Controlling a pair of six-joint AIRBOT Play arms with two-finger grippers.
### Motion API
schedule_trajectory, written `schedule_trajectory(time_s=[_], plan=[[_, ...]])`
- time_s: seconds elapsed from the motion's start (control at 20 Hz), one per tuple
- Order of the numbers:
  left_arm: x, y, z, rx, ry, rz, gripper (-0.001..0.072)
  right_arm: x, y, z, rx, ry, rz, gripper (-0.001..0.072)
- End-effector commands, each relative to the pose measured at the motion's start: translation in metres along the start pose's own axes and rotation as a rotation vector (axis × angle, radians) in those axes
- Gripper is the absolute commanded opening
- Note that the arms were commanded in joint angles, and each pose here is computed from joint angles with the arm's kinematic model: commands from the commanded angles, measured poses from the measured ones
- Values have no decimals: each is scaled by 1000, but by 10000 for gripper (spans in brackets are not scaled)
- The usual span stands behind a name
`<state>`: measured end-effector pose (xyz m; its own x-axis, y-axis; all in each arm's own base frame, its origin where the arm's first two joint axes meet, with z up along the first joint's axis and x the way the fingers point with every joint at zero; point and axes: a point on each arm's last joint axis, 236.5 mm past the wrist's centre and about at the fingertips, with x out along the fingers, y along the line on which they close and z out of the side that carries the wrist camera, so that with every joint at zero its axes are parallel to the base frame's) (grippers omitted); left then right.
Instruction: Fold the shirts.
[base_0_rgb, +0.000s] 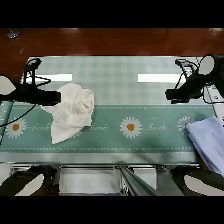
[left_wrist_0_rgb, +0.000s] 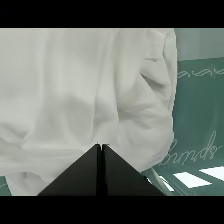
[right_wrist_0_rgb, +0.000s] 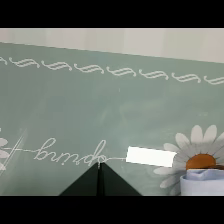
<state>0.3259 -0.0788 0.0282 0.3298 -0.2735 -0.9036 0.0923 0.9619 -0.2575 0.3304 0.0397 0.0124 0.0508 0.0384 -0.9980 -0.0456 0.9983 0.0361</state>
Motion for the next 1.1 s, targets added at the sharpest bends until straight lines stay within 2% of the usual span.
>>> schedule_trajectory(time_s=[0.0, 0.75, 1.05], plan=[[0, 0, 0, -1, 0, 0, 37, 0, 0, 0, 0, 1, 0, 22], [0, 0, 0, -1, 0, 0, 37, 0, 0, 2, 0, -6, 1, 22], [0, 1, 21, -3, -87, 3, 37, 0, 1, 17, -1, -73, 2, 22]])
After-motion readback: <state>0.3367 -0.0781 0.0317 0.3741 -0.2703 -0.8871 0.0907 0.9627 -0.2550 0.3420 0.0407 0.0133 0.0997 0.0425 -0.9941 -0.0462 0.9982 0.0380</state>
